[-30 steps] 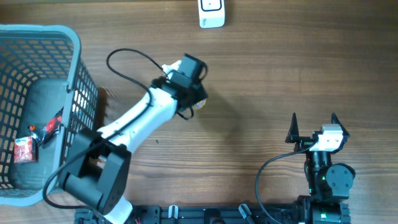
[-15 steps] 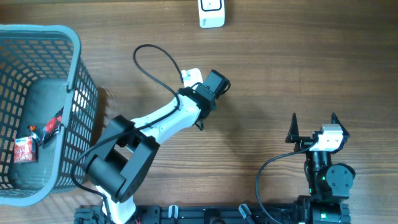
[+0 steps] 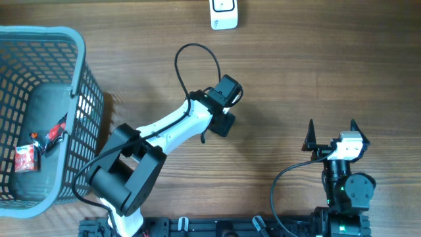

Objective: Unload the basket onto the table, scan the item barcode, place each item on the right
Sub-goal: 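Lift the bottle out and carry it toward the white scanner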

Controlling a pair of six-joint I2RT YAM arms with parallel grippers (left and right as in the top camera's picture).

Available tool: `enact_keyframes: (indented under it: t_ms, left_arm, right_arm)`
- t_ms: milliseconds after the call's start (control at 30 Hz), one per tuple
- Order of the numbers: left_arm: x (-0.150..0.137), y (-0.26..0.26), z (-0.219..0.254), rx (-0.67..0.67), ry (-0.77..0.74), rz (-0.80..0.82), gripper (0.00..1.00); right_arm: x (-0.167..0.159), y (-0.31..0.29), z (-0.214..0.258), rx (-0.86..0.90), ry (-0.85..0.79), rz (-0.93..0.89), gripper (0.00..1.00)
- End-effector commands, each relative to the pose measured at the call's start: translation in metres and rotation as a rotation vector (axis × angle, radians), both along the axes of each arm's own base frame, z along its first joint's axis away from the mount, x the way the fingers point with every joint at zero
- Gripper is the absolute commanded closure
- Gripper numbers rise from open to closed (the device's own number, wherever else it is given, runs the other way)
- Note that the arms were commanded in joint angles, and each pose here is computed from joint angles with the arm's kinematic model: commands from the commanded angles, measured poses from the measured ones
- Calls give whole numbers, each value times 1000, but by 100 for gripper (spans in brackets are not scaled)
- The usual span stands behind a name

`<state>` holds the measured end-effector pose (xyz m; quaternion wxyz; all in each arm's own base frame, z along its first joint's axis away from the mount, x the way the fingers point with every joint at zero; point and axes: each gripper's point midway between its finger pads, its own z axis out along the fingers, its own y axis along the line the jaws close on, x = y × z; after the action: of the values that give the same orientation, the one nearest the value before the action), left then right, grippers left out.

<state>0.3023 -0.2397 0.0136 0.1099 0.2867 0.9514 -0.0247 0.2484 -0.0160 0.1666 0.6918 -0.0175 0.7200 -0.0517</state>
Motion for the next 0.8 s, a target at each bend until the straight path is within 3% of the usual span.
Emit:
enact_keyframes:
  t_ms: [0, 67, 167, 233, 267, 500, 767]
  left_arm:
    - [-24, 8, -16, 45, 90, -195, 30]
    - [-24, 10, -16, 53, 94, -216, 27]
    - [-22, 14, -16, 66, 88, -227, 15]
    - [-19, 17, -16, 82, 76, -210, 1]
    - [-17, 19, -15, 85, 72, -190, 0]
    - [-2, 21, 8, 68, -8, -14, 0]
    - [12, 10, 71, -131, -124, 268, 0]
  right_arm:
    - [0, 2, 0, 15, 0, 10, 0]
    - [0, 2, 0, 15, 0, 10, 0]
    - [0, 2, 0, 16, 0, 10, 0]
    - [0, 2, 0, 15, 0, 10, 0]
    - [0, 2, 0, 15, 0, 10, 0]
    - [0, 2, 0, 15, 0, 10, 0]
    - [0, 2, 0, 15, 0, 10, 0]
